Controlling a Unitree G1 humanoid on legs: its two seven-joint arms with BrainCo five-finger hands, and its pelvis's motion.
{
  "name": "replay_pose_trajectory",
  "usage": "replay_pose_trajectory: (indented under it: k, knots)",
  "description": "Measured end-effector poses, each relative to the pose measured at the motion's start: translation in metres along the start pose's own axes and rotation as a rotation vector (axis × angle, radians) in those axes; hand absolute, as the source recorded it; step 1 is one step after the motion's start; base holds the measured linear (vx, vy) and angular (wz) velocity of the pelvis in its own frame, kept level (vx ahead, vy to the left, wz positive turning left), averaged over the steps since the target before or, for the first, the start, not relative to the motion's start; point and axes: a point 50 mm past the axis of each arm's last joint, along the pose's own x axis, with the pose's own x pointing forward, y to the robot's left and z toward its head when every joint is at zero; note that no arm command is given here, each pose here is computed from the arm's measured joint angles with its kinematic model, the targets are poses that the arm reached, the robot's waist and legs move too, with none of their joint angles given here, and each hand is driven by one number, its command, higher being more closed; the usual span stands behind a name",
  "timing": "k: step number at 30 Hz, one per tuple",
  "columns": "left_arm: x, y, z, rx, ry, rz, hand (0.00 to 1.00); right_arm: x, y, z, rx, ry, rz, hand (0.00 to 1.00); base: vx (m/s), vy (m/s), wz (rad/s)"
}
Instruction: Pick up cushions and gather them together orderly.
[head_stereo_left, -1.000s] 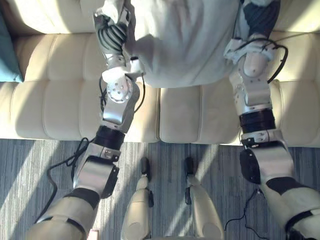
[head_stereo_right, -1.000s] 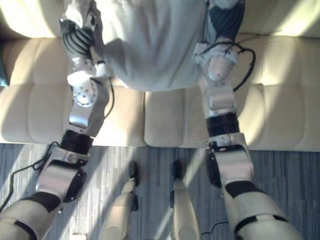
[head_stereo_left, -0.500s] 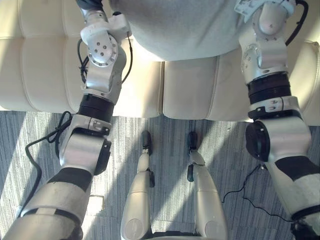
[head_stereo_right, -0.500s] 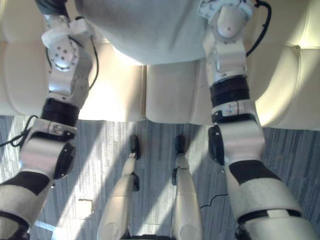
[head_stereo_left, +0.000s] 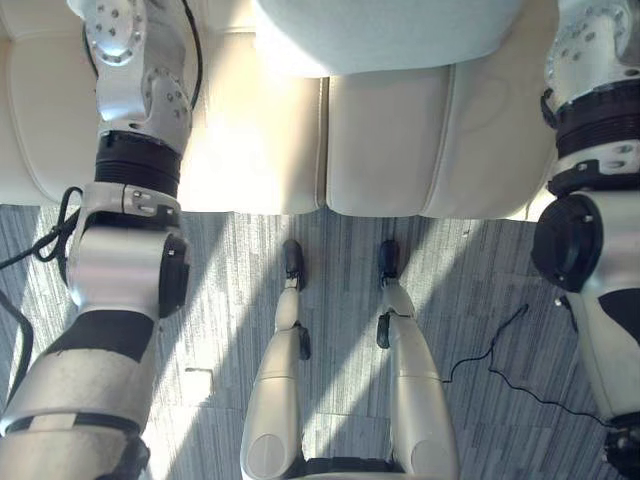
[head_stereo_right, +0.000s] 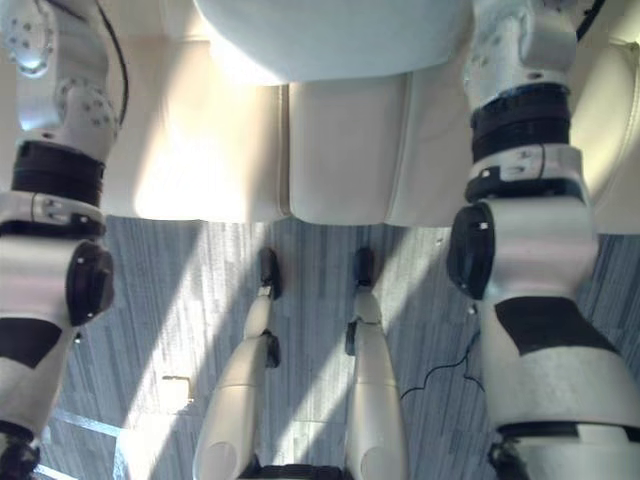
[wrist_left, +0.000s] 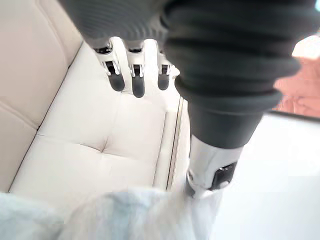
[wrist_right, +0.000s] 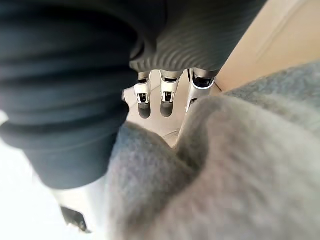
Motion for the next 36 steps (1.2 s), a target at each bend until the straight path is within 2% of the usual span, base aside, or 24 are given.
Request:
replay_pose_trajectory:
  k: [4,8,10,13,15,16,18,19,21,23,24,26,27,30,36]
  knots:
    - [0.003,0.013,0.003,-0.129,0.020,0.096,0.00,0.007,-0.016,0.007,0.075,0.017,-0.061,0.00,-0.01,-0.043,0.02]
    - [-0.007,0.030,-0.004,-0.185,0.024,0.123,0.00,0.003,-0.034,0.005,0.134,0.006,-0.084,0.00,-0.02,-0.048,0.03]
    - [-0.019,0.044,-0.014,-0.203,0.049,0.123,0.00,-0.005,-0.055,-0.002,0.123,-0.012,-0.093,0.00,-0.02,-0.052,0.14]
    - [-0.052,0.072,-0.032,-0.199,0.078,0.114,0.00,-0.026,-0.105,-0.011,0.100,-0.036,-0.119,0.00,0.02,-0.052,0.11]
    - [-0.100,0.101,-0.062,-0.171,0.180,0.145,0.00,-0.063,-0.164,-0.026,0.041,-0.019,-0.170,0.00,0.06,-0.055,0.06]
    - [-0.103,0.103,-0.063,-0.167,0.187,0.146,0.00,-0.064,-0.166,-0.026,0.040,-0.017,-0.171,0.00,0.06,-0.040,0.03]
    - [-0.163,0.126,-0.095,-0.069,0.350,0.143,0.00,-0.113,-0.212,-0.044,-0.049,0.055,-0.212,0.00,0.12,-0.026,0.03]
    - [-0.178,0.129,-0.102,-0.056,0.393,0.143,0.00,-0.127,-0.222,-0.049,-0.079,0.080,-0.223,0.00,0.18,-0.031,-0.01]
    - [-0.244,0.139,-0.124,0.026,0.594,0.093,0.00,-0.195,-0.256,-0.070,-0.186,0.226,-0.275,0.00,0.15,-0.044,-0.05]
    - [-0.274,0.145,-0.130,0.076,0.697,0.060,0.00,-0.230,-0.271,-0.081,-0.245,0.328,-0.308,0.00,0.14,-0.040,0.03]
    - [-0.306,0.154,-0.133,0.124,0.799,0.032,0.00,-0.271,-0.289,-0.086,-0.321,0.447,-0.354,0.00,0.17,-0.047,0.07]
    - [-0.330,0.165,-0.132,0.173,0.874,0.021,0.00,-0.302,-0.301,-0.089,-0.385,0.541,-0.375,0.00,0.11,-0.034,-0.03]
    - [-0.363,0.186,-0.129,0.256,0.986,0.034,0.00,-0.339,-0.312,-0.090,-0.465,0.674,-0.378,0.00,0.12,-0.031,-0.15]
    - [-0.423,0.223,-0.121,0.401,1.210,0.105,0.00,-0.404,-0.337,-0.090,-0.579,0.923,-0.438,0.00,0.10,-0.009,-0.07]
    - [-0.502,0.282,-0.088,0.673,1.573,0.227,0.00,-0.492,-0.361,-0.085,-0.687,1.312,-0.544,0.00,0.06,0.010,-0.05]
